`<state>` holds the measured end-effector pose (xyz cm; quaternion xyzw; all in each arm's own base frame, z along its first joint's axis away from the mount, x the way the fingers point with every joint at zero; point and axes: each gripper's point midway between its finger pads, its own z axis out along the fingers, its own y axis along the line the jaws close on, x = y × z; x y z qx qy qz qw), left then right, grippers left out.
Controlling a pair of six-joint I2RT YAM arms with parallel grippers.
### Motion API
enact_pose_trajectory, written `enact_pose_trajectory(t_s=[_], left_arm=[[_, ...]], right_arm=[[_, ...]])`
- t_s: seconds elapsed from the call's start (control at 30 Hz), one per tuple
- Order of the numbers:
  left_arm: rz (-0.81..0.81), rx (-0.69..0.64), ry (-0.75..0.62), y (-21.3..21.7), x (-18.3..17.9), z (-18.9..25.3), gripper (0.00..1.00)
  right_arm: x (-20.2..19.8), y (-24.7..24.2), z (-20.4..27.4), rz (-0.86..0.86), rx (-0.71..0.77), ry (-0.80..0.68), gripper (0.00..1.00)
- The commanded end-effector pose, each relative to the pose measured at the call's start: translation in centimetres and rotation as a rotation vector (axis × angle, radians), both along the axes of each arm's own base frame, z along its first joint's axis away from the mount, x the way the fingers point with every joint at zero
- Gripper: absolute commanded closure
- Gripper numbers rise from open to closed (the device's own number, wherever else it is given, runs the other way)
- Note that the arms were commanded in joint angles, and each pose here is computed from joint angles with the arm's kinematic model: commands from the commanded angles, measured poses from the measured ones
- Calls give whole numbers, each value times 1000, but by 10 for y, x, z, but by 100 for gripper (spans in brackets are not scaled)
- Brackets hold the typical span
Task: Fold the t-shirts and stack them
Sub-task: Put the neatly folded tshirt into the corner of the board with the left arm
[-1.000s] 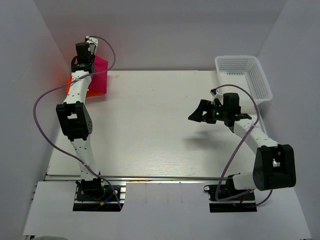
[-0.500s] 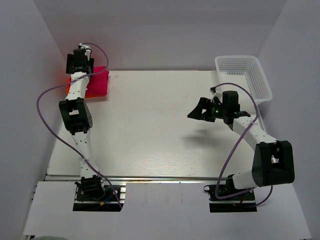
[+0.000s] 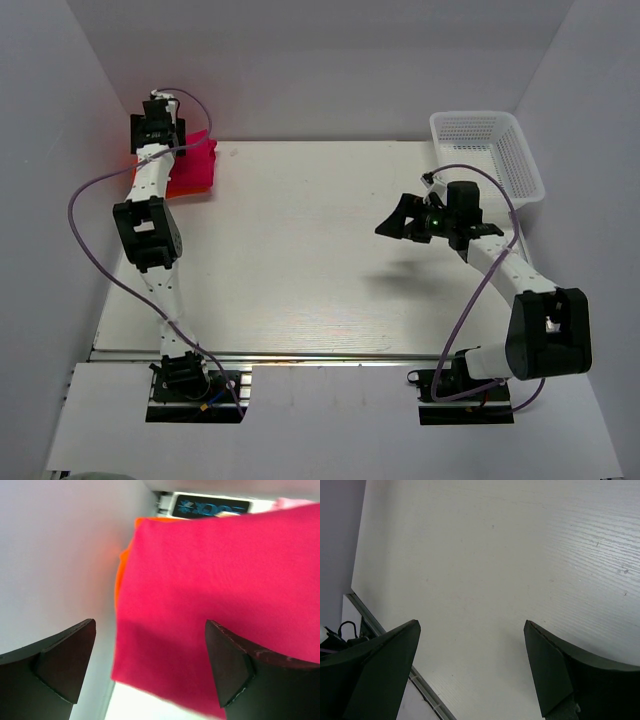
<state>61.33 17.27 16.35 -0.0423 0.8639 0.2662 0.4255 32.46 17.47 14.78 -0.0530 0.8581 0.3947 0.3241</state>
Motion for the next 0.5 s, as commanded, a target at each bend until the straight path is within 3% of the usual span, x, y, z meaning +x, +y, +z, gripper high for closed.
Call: enact_pose_trajectory(t_s=[0.0,0.13,0.2,0.37,0.4,0.47], left_arm=[[-52,-100,-145,-31,-17,83,0],[-188,-306,-188,-77,-35,104,0],[-206,-342,-211,-91,-51,117,0],[-248,-491,-168,-154,-85,100,0],[-241,-530,-146,-168,-95,74,0],[-331,-550,-194,-212,-119,90,0]], right_arm=[[-2,4,22,24,26,-88,10],[-8,3,23,29,25,-109,10],[-14,3,24,35,29,-116,10],[-34,-2,13,37,17,-117,10],[-40,-3,5,34,12,-105,10],[-43,-7,2,21,1,-108,10]])
